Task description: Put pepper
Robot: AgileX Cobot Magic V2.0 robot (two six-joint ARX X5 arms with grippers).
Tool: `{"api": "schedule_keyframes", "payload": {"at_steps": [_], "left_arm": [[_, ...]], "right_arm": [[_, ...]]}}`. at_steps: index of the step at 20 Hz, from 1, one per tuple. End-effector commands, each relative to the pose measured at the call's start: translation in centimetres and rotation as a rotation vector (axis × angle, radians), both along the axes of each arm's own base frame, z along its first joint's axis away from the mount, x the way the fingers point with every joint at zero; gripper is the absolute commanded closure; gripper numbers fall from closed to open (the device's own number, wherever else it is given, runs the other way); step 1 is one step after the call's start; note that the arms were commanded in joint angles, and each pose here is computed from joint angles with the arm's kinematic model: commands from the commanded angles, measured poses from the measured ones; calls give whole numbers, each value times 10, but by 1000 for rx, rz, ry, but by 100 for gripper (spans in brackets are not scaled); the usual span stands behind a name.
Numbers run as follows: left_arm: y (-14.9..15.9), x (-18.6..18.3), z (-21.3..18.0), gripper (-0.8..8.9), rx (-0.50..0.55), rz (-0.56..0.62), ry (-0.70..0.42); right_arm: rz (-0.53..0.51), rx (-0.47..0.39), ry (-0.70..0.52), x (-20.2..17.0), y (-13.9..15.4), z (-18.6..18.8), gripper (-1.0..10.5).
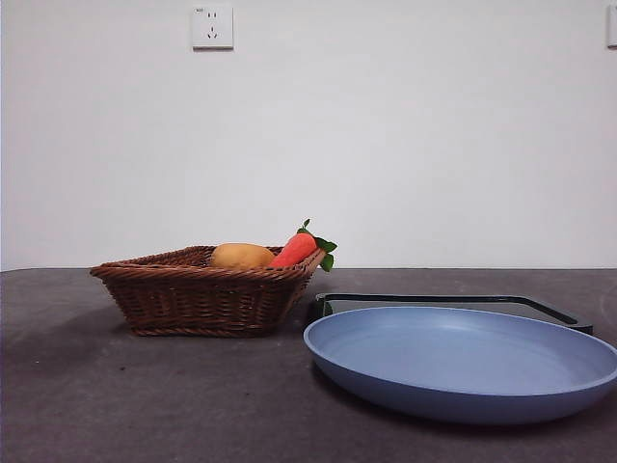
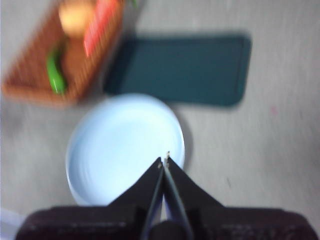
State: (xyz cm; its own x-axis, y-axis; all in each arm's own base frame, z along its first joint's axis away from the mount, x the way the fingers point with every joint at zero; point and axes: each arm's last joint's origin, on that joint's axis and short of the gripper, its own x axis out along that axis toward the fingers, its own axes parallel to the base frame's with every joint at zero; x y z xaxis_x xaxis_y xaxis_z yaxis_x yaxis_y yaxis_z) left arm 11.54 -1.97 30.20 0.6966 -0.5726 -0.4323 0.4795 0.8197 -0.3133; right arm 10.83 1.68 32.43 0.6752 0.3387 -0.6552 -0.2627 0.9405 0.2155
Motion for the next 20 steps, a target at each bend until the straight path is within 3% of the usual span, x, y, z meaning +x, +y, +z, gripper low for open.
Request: {"api": "schedule_keyframes", "payload": {"at_steps": [1, 4, 5, 8, 14, 20], "left_arm": [[0, 1, 9, 807, 42, -34, -16], [0, 1, 10, 799, 42, -32, -11], [0, 1, 9, 752, 42, -28, -4], [0, 0, 9, 465, 45, -24, 3], [0, 0, 9, 460, 39, -27, 8], [0, 0, 9, 461, 37, -26, 9]], "right_arm": [[57, -55, 16, 2, 1, 2, 941], [57, -56, 40, 7, 1, 0, 930], [57, -56, 43, 8, 1, 0, 897], [57, -56, 50, 9, 1, -1, 655], [57, -57, 125, 27, 3, -9, 636], [108, -69, 274, 81, 16, -39, 636]]}}
